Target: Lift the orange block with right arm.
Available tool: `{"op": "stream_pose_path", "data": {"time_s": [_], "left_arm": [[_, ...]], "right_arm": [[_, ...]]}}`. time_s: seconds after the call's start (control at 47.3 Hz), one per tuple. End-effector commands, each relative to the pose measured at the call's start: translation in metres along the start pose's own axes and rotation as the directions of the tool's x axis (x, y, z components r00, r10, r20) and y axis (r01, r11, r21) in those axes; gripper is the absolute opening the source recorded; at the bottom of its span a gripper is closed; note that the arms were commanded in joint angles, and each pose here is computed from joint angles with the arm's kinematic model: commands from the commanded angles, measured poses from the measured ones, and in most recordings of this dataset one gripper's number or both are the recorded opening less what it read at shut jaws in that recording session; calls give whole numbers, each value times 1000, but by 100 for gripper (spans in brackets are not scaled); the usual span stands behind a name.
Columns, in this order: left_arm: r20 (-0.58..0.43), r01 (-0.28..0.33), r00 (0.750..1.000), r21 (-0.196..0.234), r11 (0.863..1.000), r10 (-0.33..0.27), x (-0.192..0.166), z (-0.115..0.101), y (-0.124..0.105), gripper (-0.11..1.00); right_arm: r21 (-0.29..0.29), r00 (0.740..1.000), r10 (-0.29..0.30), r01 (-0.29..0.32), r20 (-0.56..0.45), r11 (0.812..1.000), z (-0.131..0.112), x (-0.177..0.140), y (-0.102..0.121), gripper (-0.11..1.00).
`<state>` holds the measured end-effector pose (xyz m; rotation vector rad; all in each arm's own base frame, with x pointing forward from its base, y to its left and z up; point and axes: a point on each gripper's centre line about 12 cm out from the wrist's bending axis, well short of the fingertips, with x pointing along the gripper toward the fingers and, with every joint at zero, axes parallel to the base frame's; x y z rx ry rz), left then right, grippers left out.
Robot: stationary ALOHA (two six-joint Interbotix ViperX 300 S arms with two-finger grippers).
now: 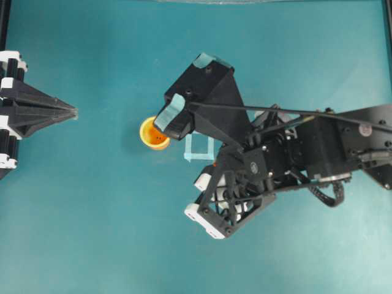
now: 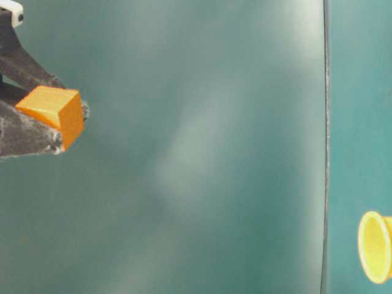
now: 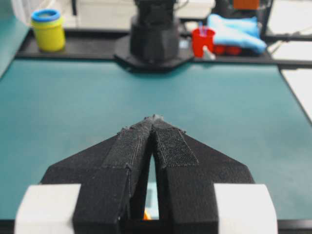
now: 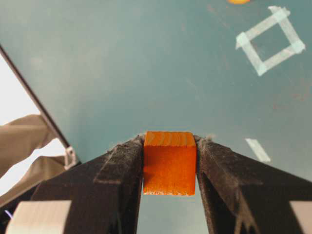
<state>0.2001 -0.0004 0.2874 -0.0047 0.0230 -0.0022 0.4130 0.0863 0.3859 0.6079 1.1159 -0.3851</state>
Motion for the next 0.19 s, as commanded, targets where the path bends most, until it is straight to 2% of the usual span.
{"op": "stream_pose_path", "data": {"time_s": [0.0,0.169], "left_arm": [[29,0,1000,-2,1000,0,2,12,0,0],[29,2,1000,0,1000,-2,2,12,0,0]], "right_arm": [[4,998,50,-50,40,999,3,-27,-1,40],[4,998,50,-50,40,999,3,-27,-1,40]]}}
